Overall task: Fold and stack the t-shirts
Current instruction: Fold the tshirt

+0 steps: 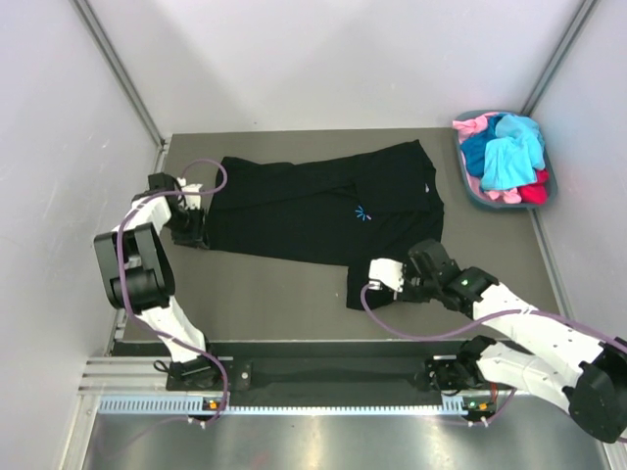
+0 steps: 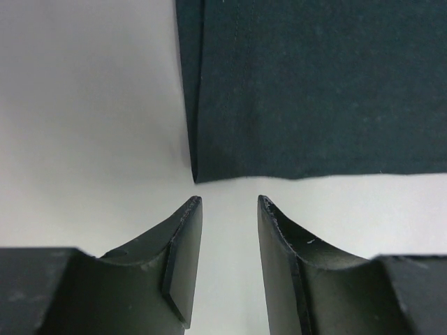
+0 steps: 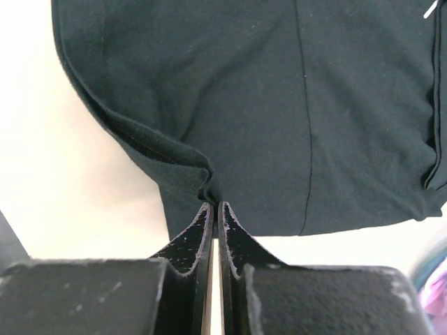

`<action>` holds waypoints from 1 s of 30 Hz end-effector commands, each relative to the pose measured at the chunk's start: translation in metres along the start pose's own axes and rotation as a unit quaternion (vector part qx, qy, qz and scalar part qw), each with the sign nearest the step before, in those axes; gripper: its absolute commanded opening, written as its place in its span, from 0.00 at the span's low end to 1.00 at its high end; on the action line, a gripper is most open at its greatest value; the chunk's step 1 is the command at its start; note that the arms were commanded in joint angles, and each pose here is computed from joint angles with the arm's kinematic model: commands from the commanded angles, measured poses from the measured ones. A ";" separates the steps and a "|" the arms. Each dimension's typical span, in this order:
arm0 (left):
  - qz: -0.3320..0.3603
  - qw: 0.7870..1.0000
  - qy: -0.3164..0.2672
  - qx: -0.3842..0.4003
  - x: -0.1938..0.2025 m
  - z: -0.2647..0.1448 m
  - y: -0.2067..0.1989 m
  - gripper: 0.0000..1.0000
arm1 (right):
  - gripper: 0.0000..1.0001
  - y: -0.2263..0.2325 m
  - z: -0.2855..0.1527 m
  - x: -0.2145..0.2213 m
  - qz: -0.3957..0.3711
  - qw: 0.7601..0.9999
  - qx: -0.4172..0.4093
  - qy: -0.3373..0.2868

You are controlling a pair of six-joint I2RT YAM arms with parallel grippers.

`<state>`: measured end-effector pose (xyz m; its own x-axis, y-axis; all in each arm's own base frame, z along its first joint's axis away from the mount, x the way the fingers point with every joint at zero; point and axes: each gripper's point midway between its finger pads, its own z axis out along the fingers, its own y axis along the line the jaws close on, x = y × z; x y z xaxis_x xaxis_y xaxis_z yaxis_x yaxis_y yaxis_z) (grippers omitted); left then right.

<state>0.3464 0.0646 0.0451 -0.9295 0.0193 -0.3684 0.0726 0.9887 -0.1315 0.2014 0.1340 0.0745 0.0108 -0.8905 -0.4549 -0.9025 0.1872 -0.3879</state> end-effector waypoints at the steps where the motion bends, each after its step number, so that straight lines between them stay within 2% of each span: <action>1: -0.008 1.000 -0.014 0.008 -0.016 0.002 0.002 0.42 | 0.00 -0.014 -0.001 -0.010 0.018 0.999 0.029 -0.020; 11: -0.018 1.000 -0.006 0.020 -0.020 0.026 0.006 0.39 | 0.00 -0.023 -0.006 -0.001 0.045 0.998 0.045 -0.017; 13: -0.018 1.000 -0.006 0.022 -0.020 0.028 0.006 0.31 | 0.00 -0.026 -0.007 -0.001 0.048 0.997 0.051 -0.019; 14: -0.017 1.000 -0.002 0.023 -0.019 0.029 0.006 0.16 | 0.00 -0.028 -0.008 0.002 0.055 0.997 0.055 -0.016; 16: -0.016 1.000 0.000 0.023 -0.018 0.028 0.007 0.00 | 0.00 -0.034 -0.011 0.002 0.063 0.996 0.065 -0.019; 21: -0.004 1.000 -0.018 0.011 -0.024 0.012 0.009 0.00 | 0.00 -0.054 -0.026 0.009 0.093 0.990 0.105 -0.020; 30: 0.040 0.997 -0.058 -0.010 -0.043 -0.036 0.007 0.00 | 0.00 -0.144 -0.100 -0.002 0.130 0.959 0.246 -0.051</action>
<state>0.3644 0.0669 0.0537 -0.9163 0.0319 -0.3992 0.0951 0.9856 -0.1395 0.2609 0.0711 0.1512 -0.1902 -0.7873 -0.5865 -0.6780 0.5374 -0.5015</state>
